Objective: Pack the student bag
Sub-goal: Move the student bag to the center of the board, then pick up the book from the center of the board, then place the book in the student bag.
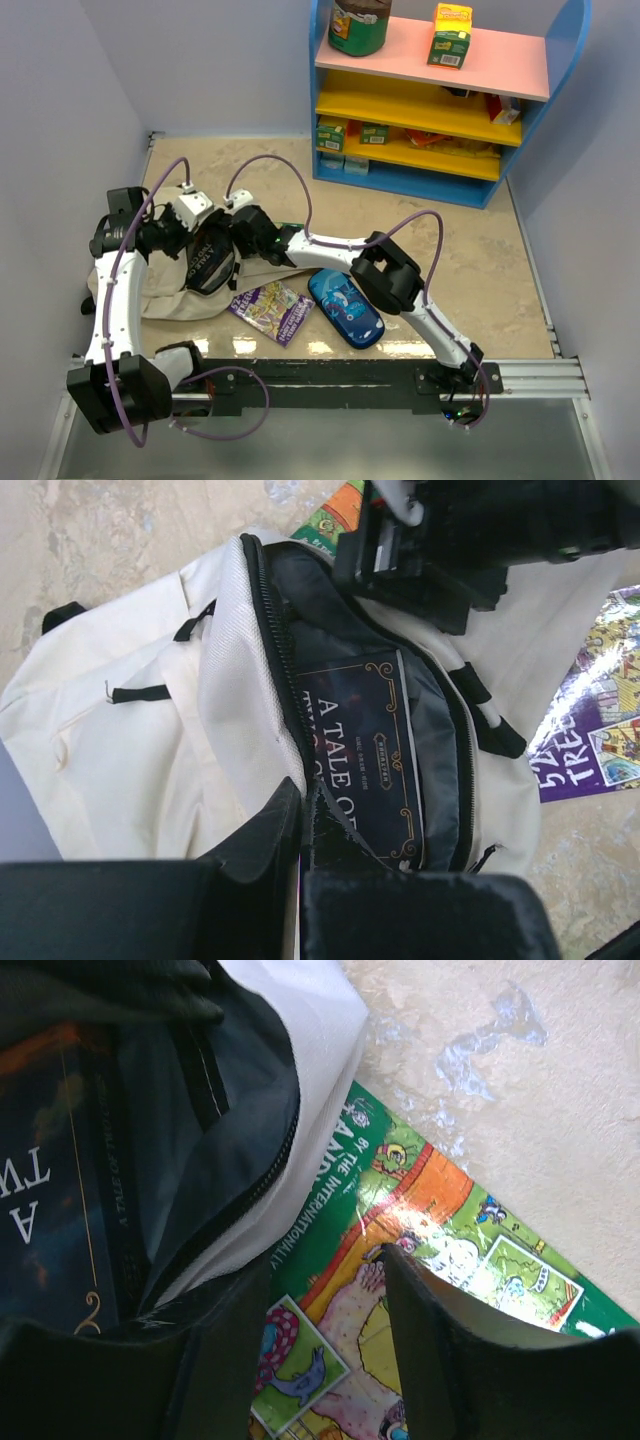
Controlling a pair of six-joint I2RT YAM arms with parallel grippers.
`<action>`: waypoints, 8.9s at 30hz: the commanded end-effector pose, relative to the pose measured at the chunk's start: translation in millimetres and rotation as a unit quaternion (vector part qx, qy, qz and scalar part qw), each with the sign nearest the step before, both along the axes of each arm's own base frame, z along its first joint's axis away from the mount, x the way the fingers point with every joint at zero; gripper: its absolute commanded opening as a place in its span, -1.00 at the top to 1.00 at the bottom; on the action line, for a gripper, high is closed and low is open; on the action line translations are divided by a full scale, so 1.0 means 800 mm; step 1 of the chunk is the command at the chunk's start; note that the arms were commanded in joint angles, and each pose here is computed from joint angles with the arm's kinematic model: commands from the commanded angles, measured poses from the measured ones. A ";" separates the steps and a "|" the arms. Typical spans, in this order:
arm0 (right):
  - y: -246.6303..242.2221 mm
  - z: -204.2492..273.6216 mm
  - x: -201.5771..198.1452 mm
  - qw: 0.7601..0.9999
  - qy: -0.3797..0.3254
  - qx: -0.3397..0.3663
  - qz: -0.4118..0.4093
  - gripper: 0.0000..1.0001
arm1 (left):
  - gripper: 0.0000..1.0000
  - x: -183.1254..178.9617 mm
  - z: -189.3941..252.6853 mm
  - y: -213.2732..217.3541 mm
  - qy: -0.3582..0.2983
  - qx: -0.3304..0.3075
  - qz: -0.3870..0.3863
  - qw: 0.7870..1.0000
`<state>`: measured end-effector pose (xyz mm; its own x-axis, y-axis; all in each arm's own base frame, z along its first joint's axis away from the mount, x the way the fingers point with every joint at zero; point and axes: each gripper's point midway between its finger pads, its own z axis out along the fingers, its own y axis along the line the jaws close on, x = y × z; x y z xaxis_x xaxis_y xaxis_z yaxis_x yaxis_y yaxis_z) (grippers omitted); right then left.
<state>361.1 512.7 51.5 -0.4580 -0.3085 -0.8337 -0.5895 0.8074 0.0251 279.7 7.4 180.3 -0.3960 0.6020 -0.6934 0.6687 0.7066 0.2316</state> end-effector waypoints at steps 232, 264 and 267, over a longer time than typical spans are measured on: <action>0.024 0.086 -0.127 0.964 0.113 0.232 0.058 1.00 | 1.00 -0.057 0.033 -0.085 -0.008 -0.110 -0.197 0.974; 0.080 0.074 -0.127 0.963 0.111 0.228 0.093 1.00 | 1.00 -0.058 0.043 -0.087 -0.009 -0.115 -0.202 0.973; 0.058 0.065 -0.130 0.966 0.117 0.215 0.083 0.65 | 1.00 -0.057 0.044 -0.085 -0.011 -0.109 -0.200 0.974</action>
